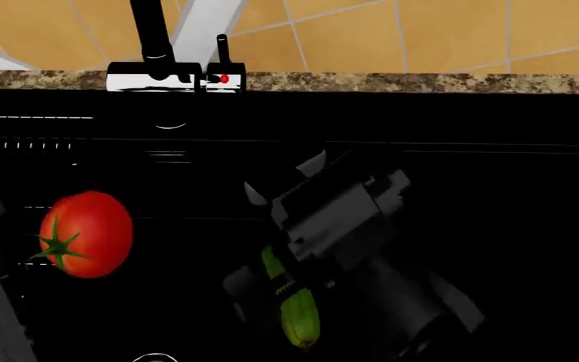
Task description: Pick the vegetables from the sink and place them on the cutting board.
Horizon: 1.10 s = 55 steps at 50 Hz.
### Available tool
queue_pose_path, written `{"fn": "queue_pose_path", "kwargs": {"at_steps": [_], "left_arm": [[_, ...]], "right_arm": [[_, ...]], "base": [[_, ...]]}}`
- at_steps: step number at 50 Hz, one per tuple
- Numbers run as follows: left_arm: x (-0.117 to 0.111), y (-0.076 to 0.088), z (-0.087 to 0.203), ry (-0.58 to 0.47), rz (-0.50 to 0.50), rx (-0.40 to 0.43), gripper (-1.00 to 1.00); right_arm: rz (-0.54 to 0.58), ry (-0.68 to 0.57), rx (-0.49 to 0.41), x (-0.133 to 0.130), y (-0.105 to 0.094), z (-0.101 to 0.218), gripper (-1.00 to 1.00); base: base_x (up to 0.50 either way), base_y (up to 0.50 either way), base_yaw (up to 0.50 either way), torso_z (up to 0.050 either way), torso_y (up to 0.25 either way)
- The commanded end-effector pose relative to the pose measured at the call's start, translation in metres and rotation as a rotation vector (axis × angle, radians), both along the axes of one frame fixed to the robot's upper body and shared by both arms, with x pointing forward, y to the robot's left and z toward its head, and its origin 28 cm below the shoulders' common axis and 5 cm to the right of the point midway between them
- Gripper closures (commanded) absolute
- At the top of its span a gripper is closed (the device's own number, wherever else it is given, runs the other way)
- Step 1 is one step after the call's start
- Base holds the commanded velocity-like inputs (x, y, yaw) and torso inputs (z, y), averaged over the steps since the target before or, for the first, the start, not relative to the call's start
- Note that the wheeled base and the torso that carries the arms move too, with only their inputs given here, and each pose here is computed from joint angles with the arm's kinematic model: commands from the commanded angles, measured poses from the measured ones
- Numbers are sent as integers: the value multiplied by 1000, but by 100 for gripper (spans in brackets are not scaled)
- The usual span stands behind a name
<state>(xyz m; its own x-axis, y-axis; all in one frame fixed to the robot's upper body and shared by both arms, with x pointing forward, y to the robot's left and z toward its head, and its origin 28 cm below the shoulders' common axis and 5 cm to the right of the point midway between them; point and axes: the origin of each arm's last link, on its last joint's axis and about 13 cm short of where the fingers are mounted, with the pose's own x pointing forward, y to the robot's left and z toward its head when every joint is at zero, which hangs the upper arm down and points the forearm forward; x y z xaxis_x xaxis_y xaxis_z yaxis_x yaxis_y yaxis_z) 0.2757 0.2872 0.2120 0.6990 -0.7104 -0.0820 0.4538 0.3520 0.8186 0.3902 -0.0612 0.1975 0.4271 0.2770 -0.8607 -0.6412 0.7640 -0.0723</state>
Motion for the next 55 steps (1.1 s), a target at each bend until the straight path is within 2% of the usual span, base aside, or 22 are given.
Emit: {"fn": "queue_pose_path", "kwargs": {"at_steps": [1,14,36,43,44,55], "left_arm": [[0,-1,-2,14,-3,-35,100],[1,0,-1,13,0,-36,100],[0,-1,-2,21,2,-28,100],[1,-1,-2,22,2,-29,100],[0,-2,-2,23,1,-30,100],[1,-1,-4,27,-1,-32,100]], "right_arm": [[4,57,-14,-3,1,-19,-100],[-16,58,-36,-3,-4,-25,-100],[-38,89,18,-6,-9,-53,-100],[-50,102,1,-8,-11,-59,-100],[-52,102,-2,-8,-12,-59,100],[-66,110,-9,-9,-14,-63,100]], "base": [[41,0,7,0,0],[41,0,5,0,0],[42,0,6,0,0],[43,0,6,0,0],[43,0,8,0,0],[43,0,7,-1,-4]]}}
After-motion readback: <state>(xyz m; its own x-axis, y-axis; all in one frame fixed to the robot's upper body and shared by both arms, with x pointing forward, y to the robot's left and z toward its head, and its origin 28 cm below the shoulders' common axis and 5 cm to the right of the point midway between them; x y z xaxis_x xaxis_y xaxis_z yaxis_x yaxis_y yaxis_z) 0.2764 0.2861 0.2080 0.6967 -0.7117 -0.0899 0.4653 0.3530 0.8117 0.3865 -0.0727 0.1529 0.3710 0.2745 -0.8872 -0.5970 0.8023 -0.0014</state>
